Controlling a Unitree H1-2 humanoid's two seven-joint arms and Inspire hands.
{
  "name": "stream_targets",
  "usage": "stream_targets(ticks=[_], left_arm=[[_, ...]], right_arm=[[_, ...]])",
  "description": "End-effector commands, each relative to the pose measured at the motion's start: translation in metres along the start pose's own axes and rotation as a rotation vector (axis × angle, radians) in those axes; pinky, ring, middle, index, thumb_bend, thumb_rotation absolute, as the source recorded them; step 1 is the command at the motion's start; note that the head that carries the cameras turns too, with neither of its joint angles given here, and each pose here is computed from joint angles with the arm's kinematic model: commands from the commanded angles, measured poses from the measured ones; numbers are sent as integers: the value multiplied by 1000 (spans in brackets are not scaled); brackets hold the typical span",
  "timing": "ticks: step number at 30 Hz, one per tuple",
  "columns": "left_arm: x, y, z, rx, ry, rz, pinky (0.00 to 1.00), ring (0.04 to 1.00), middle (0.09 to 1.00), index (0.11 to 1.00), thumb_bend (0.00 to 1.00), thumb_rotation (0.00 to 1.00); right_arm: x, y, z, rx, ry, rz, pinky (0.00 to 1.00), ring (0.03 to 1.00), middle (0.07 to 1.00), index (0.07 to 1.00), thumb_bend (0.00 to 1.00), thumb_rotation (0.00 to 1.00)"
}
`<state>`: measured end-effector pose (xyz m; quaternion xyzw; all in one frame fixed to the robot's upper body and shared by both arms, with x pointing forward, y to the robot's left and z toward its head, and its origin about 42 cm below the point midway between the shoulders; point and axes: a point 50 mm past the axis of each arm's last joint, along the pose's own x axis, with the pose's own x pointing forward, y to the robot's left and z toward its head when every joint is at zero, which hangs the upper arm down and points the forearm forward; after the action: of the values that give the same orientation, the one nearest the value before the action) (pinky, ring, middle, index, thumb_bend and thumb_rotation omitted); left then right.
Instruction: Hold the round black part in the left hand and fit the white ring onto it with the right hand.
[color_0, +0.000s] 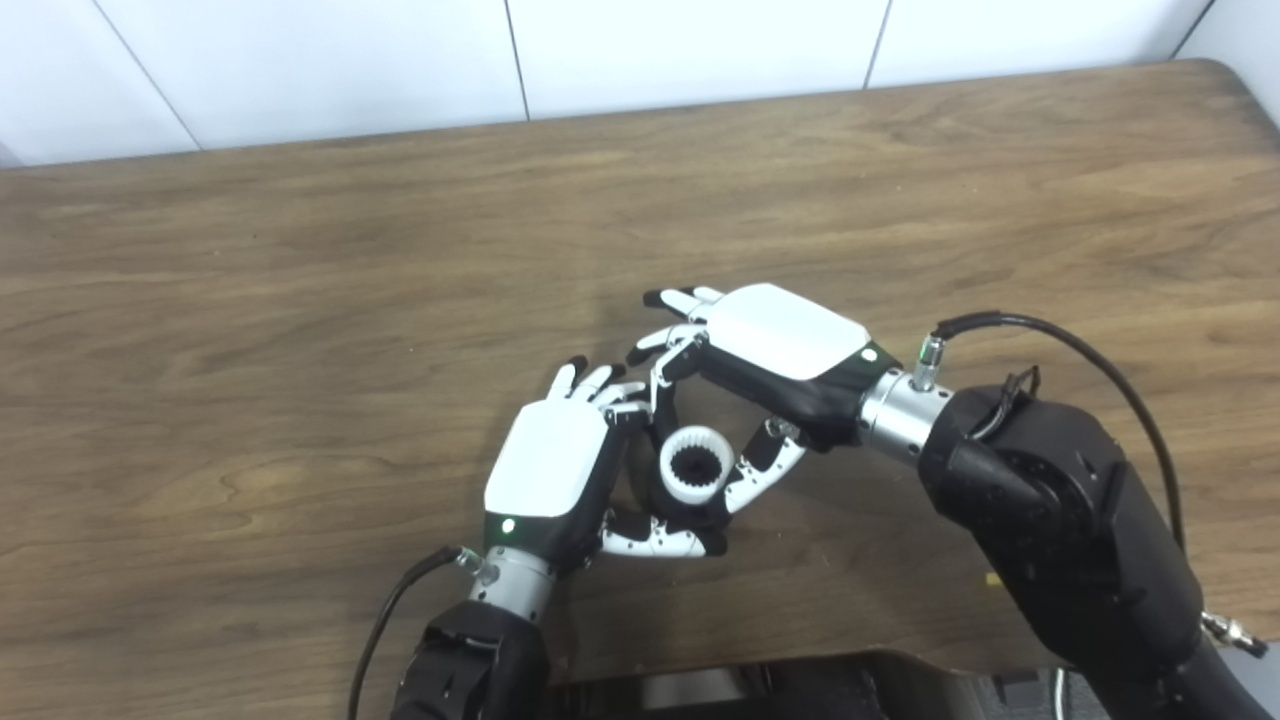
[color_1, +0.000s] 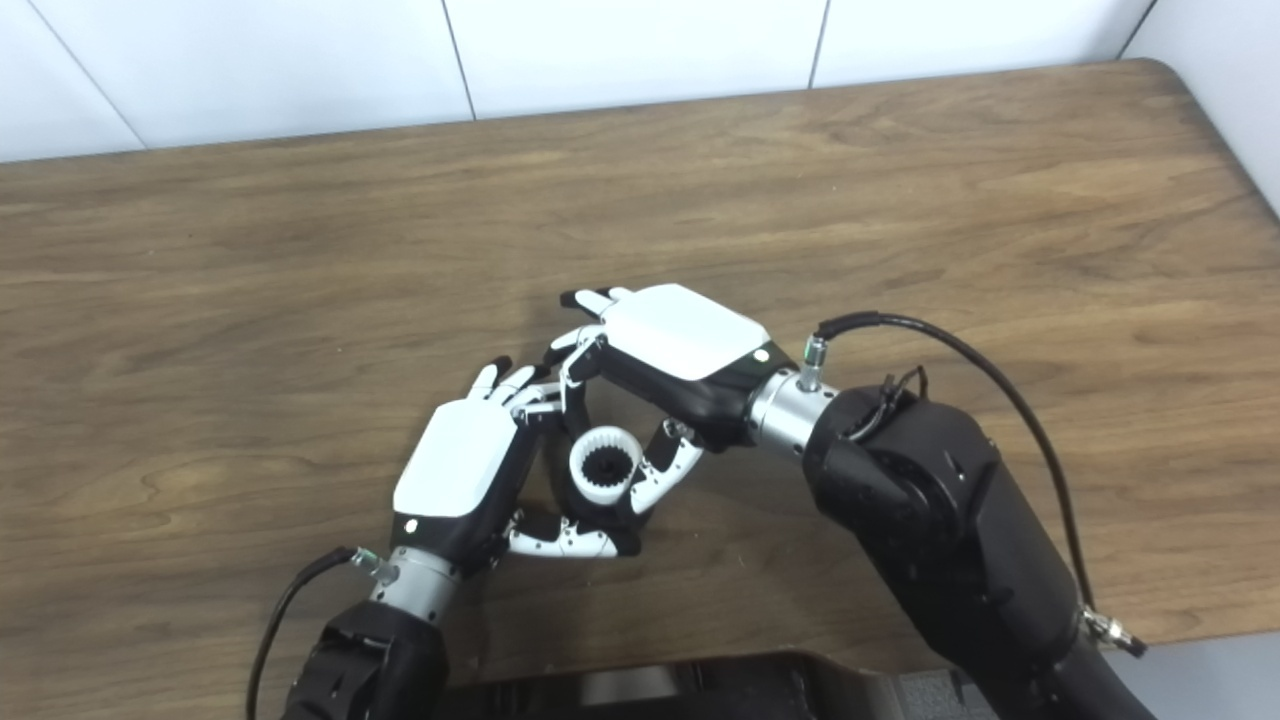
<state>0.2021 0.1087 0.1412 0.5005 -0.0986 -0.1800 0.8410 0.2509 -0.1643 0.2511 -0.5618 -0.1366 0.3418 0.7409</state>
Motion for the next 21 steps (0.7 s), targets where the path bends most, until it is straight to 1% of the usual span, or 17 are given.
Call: stream_targets(ticks=[1, 9, 21], left_arm=[[2, 1, 7, -6, -12, 11, 1000, 916, 805, 483, 523, 56], [2, 2, 7, -2, -13, 12, 1000, 916, 804, 483, 522, 57], [2, 2, 8, 5, -13, 13, 1000, 915, 806, 483, 522, 58]], right_arm=[[0, -7, 2, -31, -20, -39, 1000, 999, 840, 483, 524, 132], [-2, -5, 0, -37, -11, -26, 1000, 997, 838, 483, 524, 131], [-1, -2, -3, -34, -6, -29, 1000, 997, 835, 483, 523, 131]])
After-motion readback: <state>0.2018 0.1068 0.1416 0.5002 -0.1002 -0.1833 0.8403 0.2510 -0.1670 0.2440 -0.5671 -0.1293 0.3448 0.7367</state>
